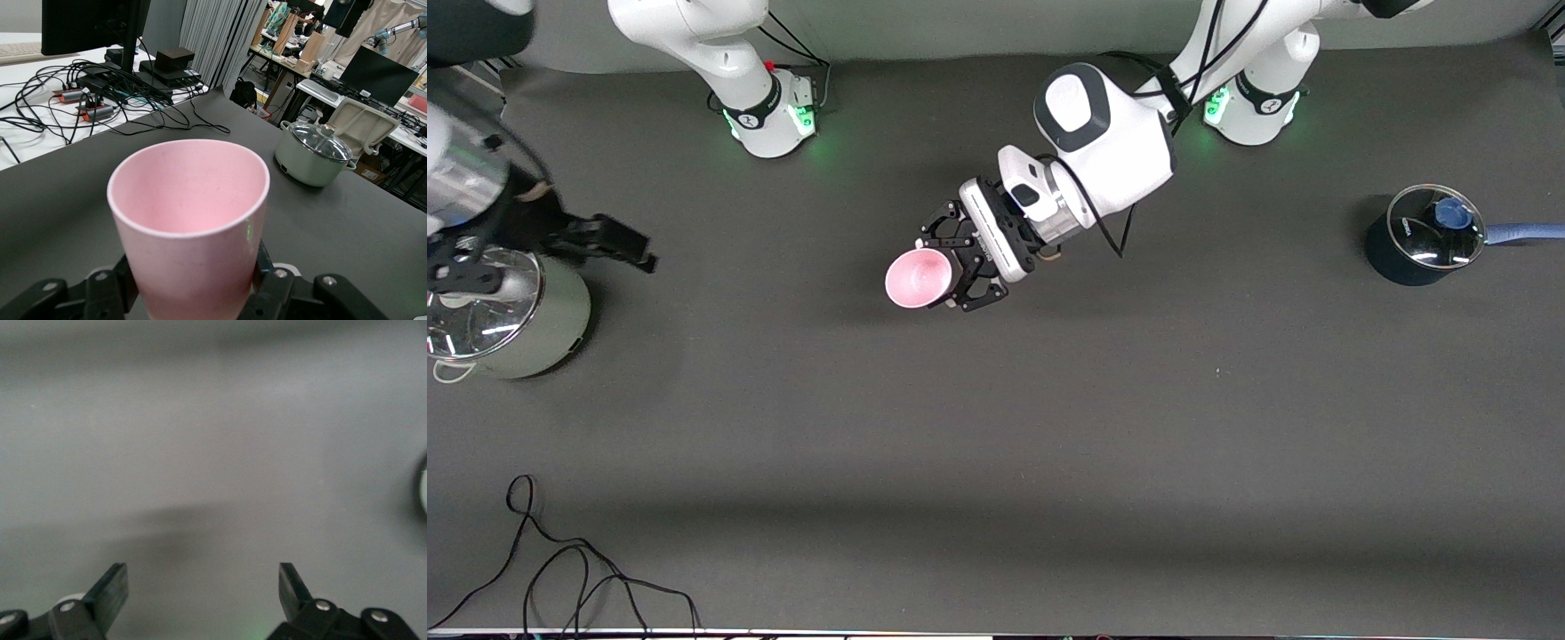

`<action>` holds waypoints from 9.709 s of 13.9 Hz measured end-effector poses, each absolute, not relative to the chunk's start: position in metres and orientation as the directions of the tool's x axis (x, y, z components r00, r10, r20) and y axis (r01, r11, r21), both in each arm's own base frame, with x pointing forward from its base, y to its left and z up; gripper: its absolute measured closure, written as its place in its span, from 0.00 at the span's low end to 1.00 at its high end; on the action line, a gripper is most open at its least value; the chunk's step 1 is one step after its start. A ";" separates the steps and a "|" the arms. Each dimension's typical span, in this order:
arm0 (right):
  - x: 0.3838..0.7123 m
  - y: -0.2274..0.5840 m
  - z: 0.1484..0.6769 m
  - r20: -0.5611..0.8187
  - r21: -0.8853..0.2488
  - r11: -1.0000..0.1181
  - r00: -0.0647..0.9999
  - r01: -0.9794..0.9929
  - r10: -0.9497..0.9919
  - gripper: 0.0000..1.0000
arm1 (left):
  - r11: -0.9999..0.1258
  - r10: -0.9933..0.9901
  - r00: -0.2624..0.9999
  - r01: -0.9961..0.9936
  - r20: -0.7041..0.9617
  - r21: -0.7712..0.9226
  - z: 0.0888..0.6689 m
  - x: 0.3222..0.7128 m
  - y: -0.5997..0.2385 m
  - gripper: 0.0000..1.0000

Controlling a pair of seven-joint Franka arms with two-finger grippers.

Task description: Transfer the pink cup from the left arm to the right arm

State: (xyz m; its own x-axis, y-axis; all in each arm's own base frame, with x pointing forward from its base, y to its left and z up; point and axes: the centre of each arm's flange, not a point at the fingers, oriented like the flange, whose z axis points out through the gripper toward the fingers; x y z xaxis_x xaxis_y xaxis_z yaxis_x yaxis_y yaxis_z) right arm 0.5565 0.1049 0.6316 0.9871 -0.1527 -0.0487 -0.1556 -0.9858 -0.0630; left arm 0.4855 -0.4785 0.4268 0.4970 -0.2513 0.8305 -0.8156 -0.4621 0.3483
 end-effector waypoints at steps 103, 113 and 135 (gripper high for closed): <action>0.590 -0.032 0.300 0.044 0.065 -0.998 0.999 0.025 0.028 0.03 | -0.951 0.034 0.976 -0.035 0.215 0.308 0.512 0.671 -0.011 0.00; 0.595 -0.068 0.561 0.000 -0.066 -0.998 1.000 -0.011 -0.011 0.00 | -1.000 -0.014 0.996 -0.014 -0.083 -0.007 0.533 0.604 -0.040 0.00; 0.572 -0.077 0.610 -0.058 0.026 -1.000 0.998 0.014 0.013 0.00 | -0.997 -0.068 0.995 -0.071 -0.066 -0.043 0.561 0.567 -0.046 0.00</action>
